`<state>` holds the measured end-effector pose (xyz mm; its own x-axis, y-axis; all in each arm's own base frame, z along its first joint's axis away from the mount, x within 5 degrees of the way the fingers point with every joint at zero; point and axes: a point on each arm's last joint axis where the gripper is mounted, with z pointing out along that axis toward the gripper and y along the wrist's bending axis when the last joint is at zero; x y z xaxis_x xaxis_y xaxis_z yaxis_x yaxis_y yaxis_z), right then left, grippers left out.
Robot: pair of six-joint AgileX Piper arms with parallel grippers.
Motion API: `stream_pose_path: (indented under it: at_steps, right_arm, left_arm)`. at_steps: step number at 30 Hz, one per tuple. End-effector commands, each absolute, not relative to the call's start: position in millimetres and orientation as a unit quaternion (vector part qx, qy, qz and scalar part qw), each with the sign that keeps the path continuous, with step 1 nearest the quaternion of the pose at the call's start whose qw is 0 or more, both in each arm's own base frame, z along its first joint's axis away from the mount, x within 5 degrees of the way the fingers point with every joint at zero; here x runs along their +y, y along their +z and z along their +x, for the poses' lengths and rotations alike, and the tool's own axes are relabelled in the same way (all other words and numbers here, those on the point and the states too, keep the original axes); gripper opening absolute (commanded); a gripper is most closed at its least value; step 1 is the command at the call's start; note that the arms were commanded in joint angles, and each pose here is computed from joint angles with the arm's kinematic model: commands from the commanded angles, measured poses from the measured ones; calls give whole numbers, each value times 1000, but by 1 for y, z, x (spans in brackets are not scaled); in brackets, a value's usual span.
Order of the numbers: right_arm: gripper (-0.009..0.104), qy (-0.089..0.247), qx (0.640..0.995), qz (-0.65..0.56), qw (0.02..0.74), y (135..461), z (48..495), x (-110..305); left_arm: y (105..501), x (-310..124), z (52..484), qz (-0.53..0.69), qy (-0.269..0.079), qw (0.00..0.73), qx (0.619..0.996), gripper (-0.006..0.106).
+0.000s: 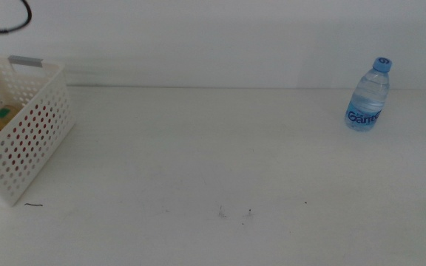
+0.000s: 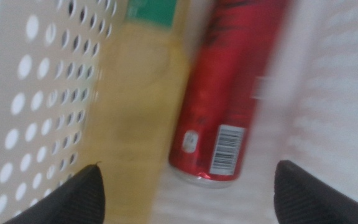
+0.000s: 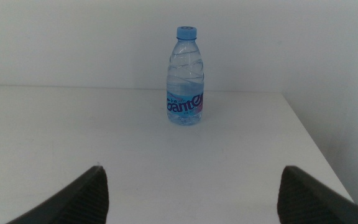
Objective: Use arms to grab the bottles and put them into the dustbin to the left of the table.
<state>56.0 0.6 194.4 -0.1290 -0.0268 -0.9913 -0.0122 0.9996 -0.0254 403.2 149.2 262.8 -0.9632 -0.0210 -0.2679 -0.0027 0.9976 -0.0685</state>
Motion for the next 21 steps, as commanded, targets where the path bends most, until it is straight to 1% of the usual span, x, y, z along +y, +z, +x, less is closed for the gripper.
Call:
stream_pose_path:
  at_steps: [1, 5, 9, 11, 15, 17, 18, 21]
  right_arm:
    - [72, -14, 747, -16, 665, 195, 56, 0]
    - [72, -14, 747, -16, 665, 195, 56, 0]
    - [72, -14, 747, -16, 665, 195, 56, 0]
    - [72, -14, 747, -16, 665, 195, 56, 0]
    - [72, -14, 747, -16, 665, 195, 56, 0]
    - [72, -14, 747, -16, 665, 195, 56, 0]
    - [72, -14, 747, -16, 665, 195, 56, 0]
    - [72, -14, 747, -16, 665, 195, 56, 0]
  left_arm:
    - [291, 131, 400, -6, -43, 171, 984, 94]
    - [327, 92, 386, 45, -33, 204, 977, 94]
    - [364, 49, 347, 71, -30, 239, 968, 94]
    - [378, 28, 326, 90, -29, 286, 954, 94]
    - [399, -17, 279, 138, -32, 405, 903, 94]
    - [405, -34, 254, 155, -49, 451, 877, 94]
    - [406, -49, 231, 168, -77, 486, 854, 94]
    - [403, -63, 201, 183, -113, 521, 826, 94]
